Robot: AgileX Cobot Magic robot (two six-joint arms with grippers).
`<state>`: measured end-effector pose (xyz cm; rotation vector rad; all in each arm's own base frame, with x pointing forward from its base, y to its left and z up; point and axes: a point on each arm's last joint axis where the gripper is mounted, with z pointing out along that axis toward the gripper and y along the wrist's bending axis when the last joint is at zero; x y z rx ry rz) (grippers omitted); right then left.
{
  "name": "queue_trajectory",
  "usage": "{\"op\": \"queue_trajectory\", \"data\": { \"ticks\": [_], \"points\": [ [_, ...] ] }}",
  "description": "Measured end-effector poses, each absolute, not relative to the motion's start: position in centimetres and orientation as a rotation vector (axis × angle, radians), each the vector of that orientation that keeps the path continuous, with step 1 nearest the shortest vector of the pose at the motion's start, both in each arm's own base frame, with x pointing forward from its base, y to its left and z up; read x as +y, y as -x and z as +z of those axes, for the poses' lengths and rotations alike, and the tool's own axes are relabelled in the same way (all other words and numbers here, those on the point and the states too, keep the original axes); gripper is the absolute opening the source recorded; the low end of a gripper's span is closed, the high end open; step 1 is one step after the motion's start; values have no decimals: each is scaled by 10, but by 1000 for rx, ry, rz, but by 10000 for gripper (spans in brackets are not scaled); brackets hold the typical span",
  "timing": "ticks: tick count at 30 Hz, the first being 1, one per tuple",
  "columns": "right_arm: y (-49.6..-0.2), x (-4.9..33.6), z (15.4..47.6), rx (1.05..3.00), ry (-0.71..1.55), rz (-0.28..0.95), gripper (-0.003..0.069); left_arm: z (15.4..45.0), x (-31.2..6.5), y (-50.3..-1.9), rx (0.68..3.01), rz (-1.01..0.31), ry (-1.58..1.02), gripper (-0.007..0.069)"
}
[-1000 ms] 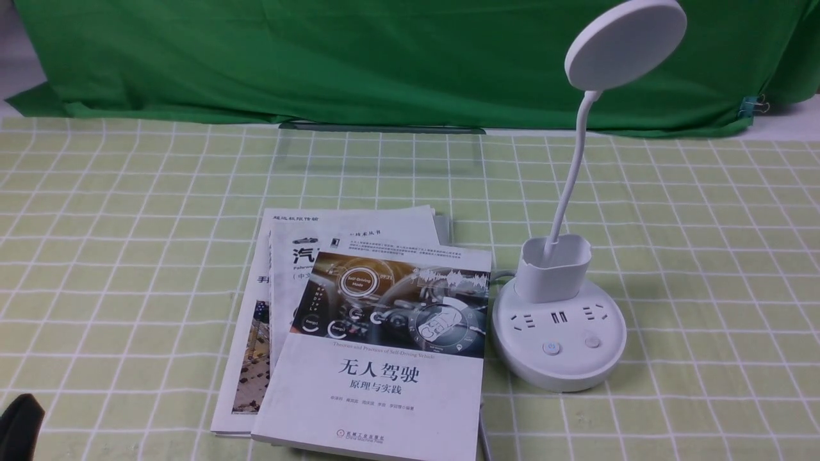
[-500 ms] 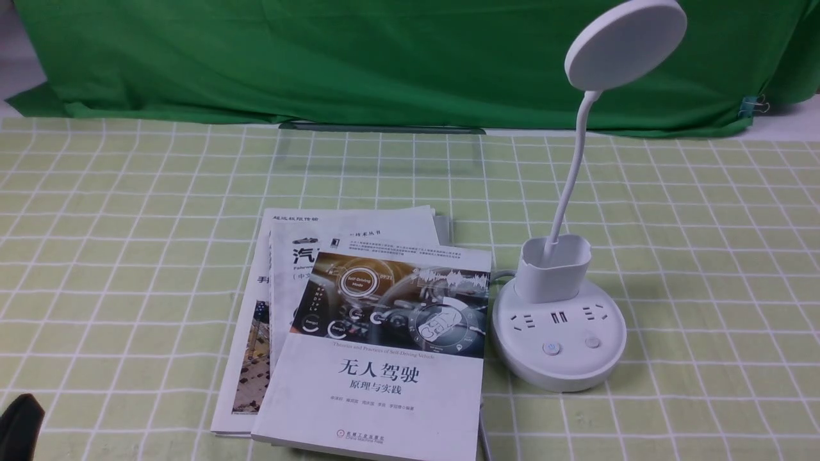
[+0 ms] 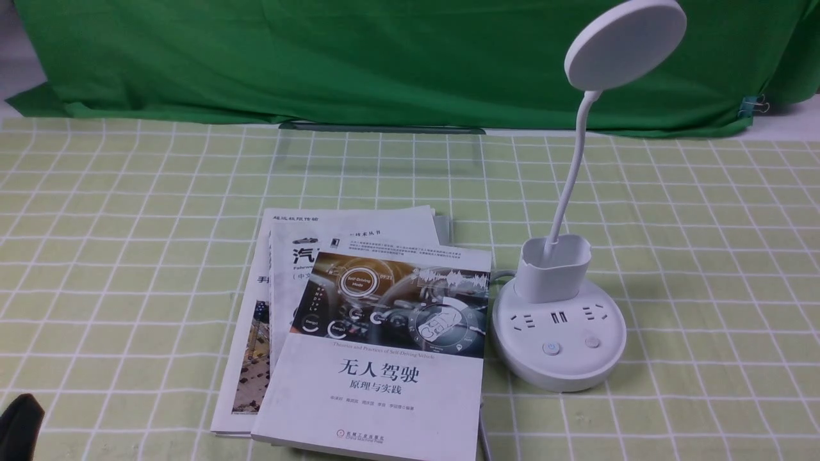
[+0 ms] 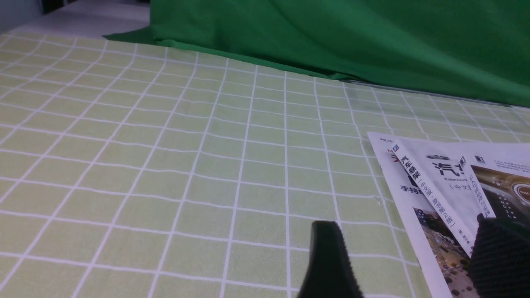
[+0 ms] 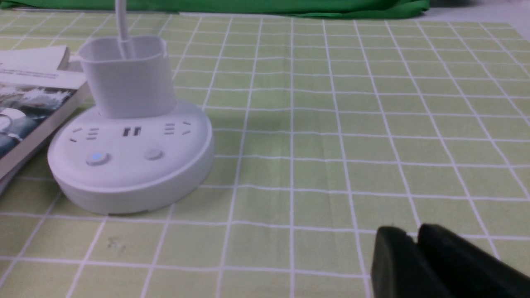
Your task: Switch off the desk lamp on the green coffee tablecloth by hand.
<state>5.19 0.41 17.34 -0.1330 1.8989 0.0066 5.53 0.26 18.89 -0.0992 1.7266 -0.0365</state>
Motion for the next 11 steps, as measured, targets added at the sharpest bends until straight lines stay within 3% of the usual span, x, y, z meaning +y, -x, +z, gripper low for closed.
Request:
{"op": "queue_trajectory", "data": {
  "ticks": [11],
  "points": [
    [-52,4,173,1899,133,7,175,189,3,-55,1727,-37,99,410]
  ]
}}
